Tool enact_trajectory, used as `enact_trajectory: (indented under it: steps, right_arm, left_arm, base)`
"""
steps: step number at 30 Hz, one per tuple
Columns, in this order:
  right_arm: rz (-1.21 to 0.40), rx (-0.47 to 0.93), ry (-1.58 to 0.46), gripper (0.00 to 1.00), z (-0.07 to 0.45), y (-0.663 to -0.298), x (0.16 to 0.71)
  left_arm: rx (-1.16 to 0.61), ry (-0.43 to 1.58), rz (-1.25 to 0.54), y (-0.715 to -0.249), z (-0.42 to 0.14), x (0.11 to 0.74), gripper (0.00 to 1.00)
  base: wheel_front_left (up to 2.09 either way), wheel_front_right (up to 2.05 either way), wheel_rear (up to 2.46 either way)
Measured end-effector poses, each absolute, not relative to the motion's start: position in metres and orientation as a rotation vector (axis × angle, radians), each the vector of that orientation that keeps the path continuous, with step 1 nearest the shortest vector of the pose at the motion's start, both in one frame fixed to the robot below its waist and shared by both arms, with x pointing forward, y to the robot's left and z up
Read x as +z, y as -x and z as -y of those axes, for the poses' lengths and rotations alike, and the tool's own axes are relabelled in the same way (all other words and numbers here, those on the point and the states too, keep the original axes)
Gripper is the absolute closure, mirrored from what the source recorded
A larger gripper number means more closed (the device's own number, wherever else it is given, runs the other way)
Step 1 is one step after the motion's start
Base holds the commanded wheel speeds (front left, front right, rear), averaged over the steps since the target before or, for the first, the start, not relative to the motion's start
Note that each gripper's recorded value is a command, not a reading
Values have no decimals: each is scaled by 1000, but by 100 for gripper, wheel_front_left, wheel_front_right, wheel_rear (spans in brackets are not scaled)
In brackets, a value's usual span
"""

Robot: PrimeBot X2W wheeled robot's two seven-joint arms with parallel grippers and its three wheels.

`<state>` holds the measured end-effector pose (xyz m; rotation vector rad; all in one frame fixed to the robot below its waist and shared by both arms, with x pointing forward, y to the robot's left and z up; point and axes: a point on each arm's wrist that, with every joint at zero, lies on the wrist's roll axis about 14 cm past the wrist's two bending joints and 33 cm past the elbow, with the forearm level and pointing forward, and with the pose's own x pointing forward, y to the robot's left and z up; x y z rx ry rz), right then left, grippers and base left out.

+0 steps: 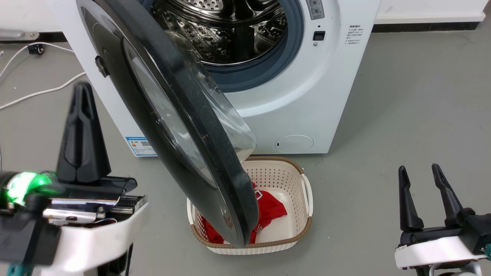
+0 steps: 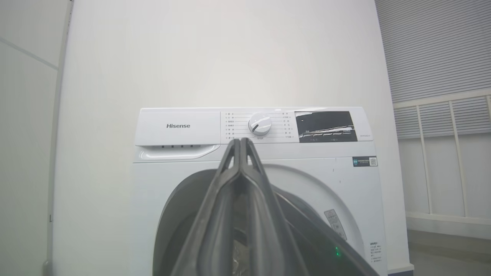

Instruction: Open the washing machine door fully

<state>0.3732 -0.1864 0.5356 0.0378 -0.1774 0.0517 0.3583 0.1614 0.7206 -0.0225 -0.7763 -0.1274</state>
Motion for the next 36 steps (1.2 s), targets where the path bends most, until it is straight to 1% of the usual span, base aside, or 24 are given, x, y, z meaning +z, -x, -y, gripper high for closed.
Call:
enact_trajectory:
  steps: [3, 5, 8, 9, 10, 11, 16, 18, 19, 22, 27, 31, 36]
  right_arm:
    - [176, 48, -38, 0, 187, -372, 535]
    - [174, 45, -39, 0, 188, -372, 535]
    - [172, 38, -43, 0, 191, -370, 534]
    - [172, 38, -43, 0, 191, -370, 534]
    - [172, 36, -44, 0, 191, -369, 534]
    - [173, 34, -45, 0, 192, -369, 534]
    - [171, 26, -47, 0, 194, -368, 533]
    - [169, 26, -51, 0, 194, -368, 533]
    - [166, 29, -53, 0, 193, -368, 532]
    - [161, 32, -54, 0, 192, -369, 530]
    - [145, 38, -63, 0, 190, -371, 525]
    - [137, 41, -67, 0, 188, -372, 522]
    - [128, 29, -76, 0, 192, -370, 519]
  left_arm:
    - [-191, 26, 911, -338, -143, 756, 100]
    - [-252, 43, 971, -326, -126, 771, 100]
    - [-395, 105, 996, -312, -90, 777, 100]
    - [-395, 105, 996, -312, -90, 777, 100]
    - [-432, 123, 987, -311, -80, 775, 100]
    - [-466, 141, 970, -309, -71, 771, 100]
    - [-630, 216, 772, -309, -23, 723, 100]
    - [-673, 217, 671, -309, -10, 695, 100]
    - [-694, 219, 576, -310, -2, 669, 100]
    - [-686, 204, 434, -315, -1, 627, 100]
    - [-679, 192, 251, -318, 1, 571, 100]
    - [-679, 183, 197, -321, 3, 554, 100]
    - [-650, 166, 170, -335, 3, 544, 100]
  base:
    - [0, 0, 0]
    - [0, 0, 0]
    - [0, 0, 0]
    - [0, 0, 0]
    - [0, 0, 0]
    - [0, 0, 0]
    - [0, 0, 0]
    - [0, 0, 0]
    - [0, 0, 0]
    - [0, 0, 0]
    - [0, 0, 0]
    - [0, 0, 0]
    - [0, 0, 0]
